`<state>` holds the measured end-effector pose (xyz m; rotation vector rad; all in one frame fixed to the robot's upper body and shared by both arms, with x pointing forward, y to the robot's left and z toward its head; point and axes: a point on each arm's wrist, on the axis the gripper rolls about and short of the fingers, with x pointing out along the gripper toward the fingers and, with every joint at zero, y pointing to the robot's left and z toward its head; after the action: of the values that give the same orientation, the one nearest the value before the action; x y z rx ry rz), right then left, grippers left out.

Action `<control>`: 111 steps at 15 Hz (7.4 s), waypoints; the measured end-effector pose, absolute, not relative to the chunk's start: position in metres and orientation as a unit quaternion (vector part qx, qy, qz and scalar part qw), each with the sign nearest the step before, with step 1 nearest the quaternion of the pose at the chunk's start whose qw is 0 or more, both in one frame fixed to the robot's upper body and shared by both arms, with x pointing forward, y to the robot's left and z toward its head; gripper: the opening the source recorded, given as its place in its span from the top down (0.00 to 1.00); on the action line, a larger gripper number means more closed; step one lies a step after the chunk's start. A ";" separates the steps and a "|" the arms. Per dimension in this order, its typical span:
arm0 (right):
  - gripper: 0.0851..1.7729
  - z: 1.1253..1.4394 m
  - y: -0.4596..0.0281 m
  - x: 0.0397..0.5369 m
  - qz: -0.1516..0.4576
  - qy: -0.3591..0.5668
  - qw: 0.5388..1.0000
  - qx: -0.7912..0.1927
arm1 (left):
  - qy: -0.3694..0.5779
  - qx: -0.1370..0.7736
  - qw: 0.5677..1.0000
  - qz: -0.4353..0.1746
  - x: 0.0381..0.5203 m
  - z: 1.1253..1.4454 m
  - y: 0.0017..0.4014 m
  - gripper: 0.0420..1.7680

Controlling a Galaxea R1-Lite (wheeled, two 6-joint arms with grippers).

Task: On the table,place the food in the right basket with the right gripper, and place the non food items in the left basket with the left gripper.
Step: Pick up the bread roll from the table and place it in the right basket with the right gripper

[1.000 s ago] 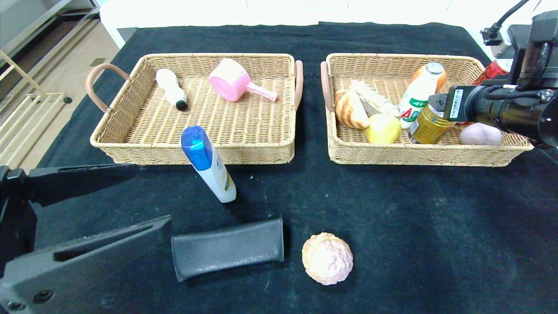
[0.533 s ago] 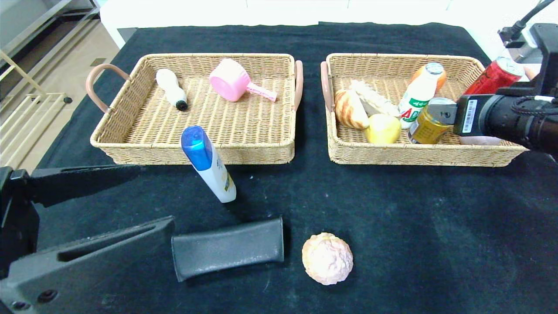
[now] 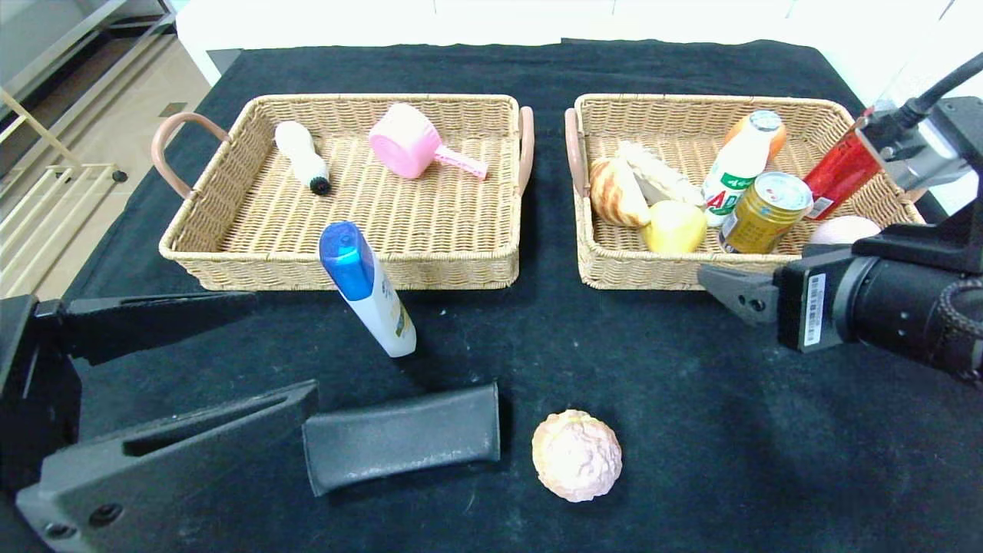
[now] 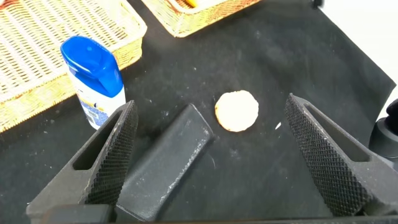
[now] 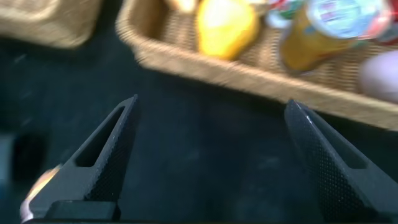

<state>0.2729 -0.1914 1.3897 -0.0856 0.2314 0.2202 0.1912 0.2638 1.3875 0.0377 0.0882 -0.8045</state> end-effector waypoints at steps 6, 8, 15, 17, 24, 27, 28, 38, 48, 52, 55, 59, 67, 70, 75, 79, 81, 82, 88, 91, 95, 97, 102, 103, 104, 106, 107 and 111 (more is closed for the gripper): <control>0.04 1.372 -0.156 0.253 0.183 0.137 0.971 -0.066 | 0.047 0.019 0.919 -0.391 0.193 1.386 0.263 0.03; 0.04 1.367 -0.146 0.247 0.203 0.142 0.966 -0.070 | 0.050 0.020 0.919 -0.391 0.194 1.385 0.262 0.03; 0.04 1.336 -0.112 0.240 0.227 0.183 0.952 -0.094 | 0.053 0.020 0.919 -0.391 0.195 1.384 0.261 0.03; 0.04 1.323 -0.104 0.241 0.223 0.200 0.949 -0.101 | 0.053 0.020 0.919 -0.391 0.195 1.384 0.261 0.03; 0.04 1.305 -0.088 0.244 0.226 0.213 0.944 -0.115 | 0.050 0.020 0.919 -0.391 0.194 1.385 0.262 0.03; 0.04 1.298 -0.084 0.246 0.220 0.217 0.943 -0.123 | 0.051 0.020 0.919 -0.391 0.194 1.385 0.262 0.03; 0.04 1.296 -0.082 0.247 0.217 0.219 0.943 -0.126 | 0.051 0.021 0.919 -0.391 0.194 1.385 0.262 0.03; 0.04 1.281 -0.072 0.248 0.215 0.236 0.939 -0.131 | 0.047 0.020 0.919 -0.391 0.193 1.386 0.263 0.03; 0.04 1.271 -0.065 0.251 0.213 0.246 0.935 -0.143 | 0.047 0.020 0.919 -0.391 0.193 1.386 0.263 0.03; 0.23 1.269 -0.064 0.251 0.206 0.245 0.936 -0.146 | 0.048 0.020 0.919 -0.391 0.193 1.386 0.263 0.03; 0.43 1.268 -0.064 0.252 0.202 0.245 0.937 -0.147 | 0.049 0.020 0.919 -0.391 0.193 1.386 0.263 0.03; 0.50 1.267 -0.064 0.253 0.201 0.246 0.937 -0.149 | 0.049 0.020 0.919 -0.391 0.193 1.386 0.263 0.03; 0.54 1.266 -0.064 0.254 0.198 0.247 0.937 -0.148 | 0.049 0.020 0.919 -0.391 0.193 1.385 0.263 0.03; 0.54 1.267 -0.065 0.254 0.199 0.247 0.937 -0.147 | 0.048 0.021 0.919 -0.391 0.193 1.386 0.262 0.03; 0.55 1.288 -0.072 0.250 0.204 0.228 0.944 -0.127 | 0.046 0.020 0.919 -0.391 0.193 1.386 0.263 0.03; 0.56 1.317 -0.083 0.254 0.198 0.196 0.956 -0.090 | 0.046 0.020 0.919 -0.390 0.194 1.386 0.263 0.03; 0.56 1.330 -0.091 0.258 0.190 0.181 0.962 -0.081 | 0.048 0.020 0.919 -0.390 0.194 1.386 0.262 0.03; 0.56 1.336 -0.095 0.262 0.183 0.173 0.965 -0.074 | 0.048 0.020 0.919 -0.391 0.194 1.386 0.262 0.03; 0.57 1.385 -0.124 0.292 0.129 0.110 0.985 -0.039 | 0.052 0.021 0.918 -0.392 0.195 1.384 0.262 0.03; 0.57 1.405 -0.140 0.311 0.106 0.086 0.990 -0.015 | 0.052 0.021 0.919 -0.391 0.195 1.384 0.262 0.03; 0.58 1.418 -0.159 0.342 0.069 0.068 0.995 0.006 | 0.052 0.022 0.919 -0.391 0.195 1.384 0.261 0.03; 0.58 1.424 -0.165 0.356 0.062 0.036 0.997 0.028 | 0.052 0.021 0.919 -0.391 0.195 1.384 0.262 0.03; 0.58 1.422 -0.169 0.380 0.046 -0.004 0.998 0.043 | 0.052 0.021 0.919 -0.391 0.195 1.384 0.262 0.03; 0.58 1.421 -0.169 0.384 0.043 -0.007 0.998 0.045 | 0.052 0.021 0.919 -0.391 0.195 1.384 0.262 0.03; 0.58 1.422 -0.169 0.387 0.041 -0.017 0.998 0.050 | 0.051 0.021 0.919 -0.391 0.195 1.384 0.262 0.03; 0.58 1.423 -0.168 0.393 0.039 -0.034 0.997 0.057 | 0.051 0.021 0.919 -0.391 0.195 1.384 0.262 0.03; 0.58 1.422 -0.167 0.396 0.038 -0.038 0.997 0.056 | 0.051 0.021 0.919 -0.390 0.195 1.384 0.262 0.03; 0.53 1.416 -0.166 0.402 0.034 -0.035 0.997 0.052 | 0.051 0.021 0.919 -0.391 0.195 1.384 0.262 0.03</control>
<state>0.4016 -0.1663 1.4164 0.1045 -0.0708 0.0674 0.1949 0.2616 1.3843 0.0440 0.1056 -0.8034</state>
